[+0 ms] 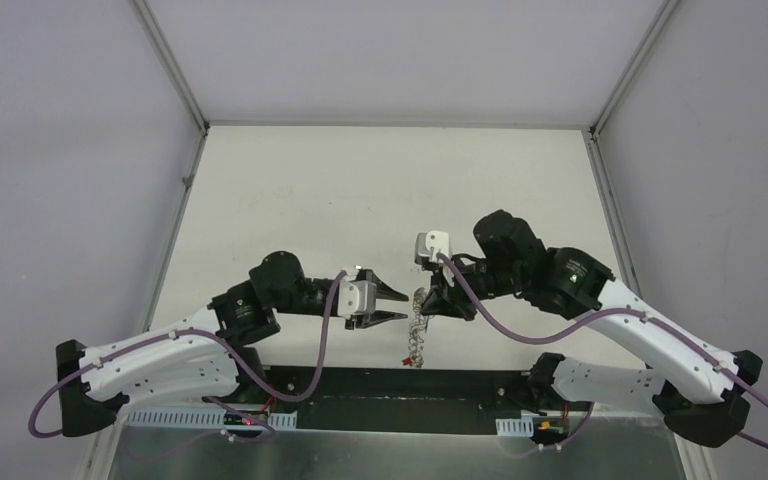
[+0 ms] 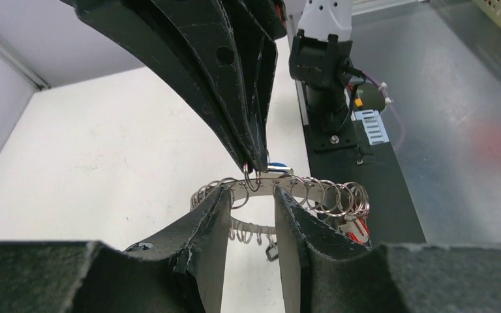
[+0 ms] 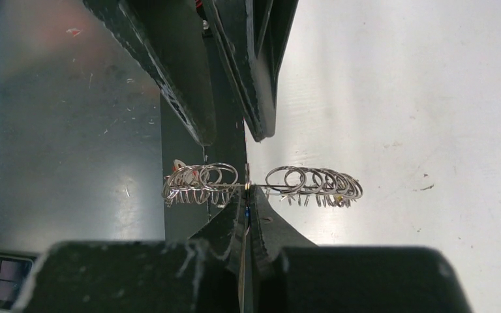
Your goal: Put the keys on the keyring
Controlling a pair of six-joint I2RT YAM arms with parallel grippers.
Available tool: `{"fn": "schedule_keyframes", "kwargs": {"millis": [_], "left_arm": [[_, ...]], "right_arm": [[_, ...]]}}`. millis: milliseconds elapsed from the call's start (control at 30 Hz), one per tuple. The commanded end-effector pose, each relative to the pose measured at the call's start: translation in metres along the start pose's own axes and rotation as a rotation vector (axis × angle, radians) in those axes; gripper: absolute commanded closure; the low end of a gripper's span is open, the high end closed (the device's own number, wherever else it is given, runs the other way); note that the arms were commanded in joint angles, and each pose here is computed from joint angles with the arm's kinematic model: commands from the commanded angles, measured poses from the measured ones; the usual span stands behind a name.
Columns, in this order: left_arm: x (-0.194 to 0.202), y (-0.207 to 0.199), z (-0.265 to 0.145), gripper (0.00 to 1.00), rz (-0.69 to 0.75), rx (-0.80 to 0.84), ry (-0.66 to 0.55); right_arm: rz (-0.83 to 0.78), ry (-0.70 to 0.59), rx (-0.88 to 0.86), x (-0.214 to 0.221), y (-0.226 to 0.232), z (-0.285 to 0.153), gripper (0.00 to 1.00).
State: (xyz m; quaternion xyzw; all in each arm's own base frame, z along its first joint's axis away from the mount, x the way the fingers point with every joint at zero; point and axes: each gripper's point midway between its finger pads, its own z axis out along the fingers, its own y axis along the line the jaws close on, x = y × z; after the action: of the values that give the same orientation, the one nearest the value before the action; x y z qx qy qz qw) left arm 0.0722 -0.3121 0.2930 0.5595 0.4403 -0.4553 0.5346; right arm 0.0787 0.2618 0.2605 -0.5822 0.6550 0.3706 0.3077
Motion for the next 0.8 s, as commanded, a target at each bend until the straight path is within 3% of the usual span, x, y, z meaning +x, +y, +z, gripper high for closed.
{"fn": "schedule_keyframes", "kwargs": {"millis": [0, 767], "left_arm": [[0.0, -0.001, 0.006, 0.68, 0.0, 0.027, 0.038], [0.007, 0.002, 0.02, 0.76, -0.039, 0.046, 0.054]], "right_arm": [[-0.019, -0.01, 0.016, -0.017, -0.002, -0.008, 1.0], [0.069, -0.018, -0.036, -0.026, 0.002, 0.006, 1.0]]}}
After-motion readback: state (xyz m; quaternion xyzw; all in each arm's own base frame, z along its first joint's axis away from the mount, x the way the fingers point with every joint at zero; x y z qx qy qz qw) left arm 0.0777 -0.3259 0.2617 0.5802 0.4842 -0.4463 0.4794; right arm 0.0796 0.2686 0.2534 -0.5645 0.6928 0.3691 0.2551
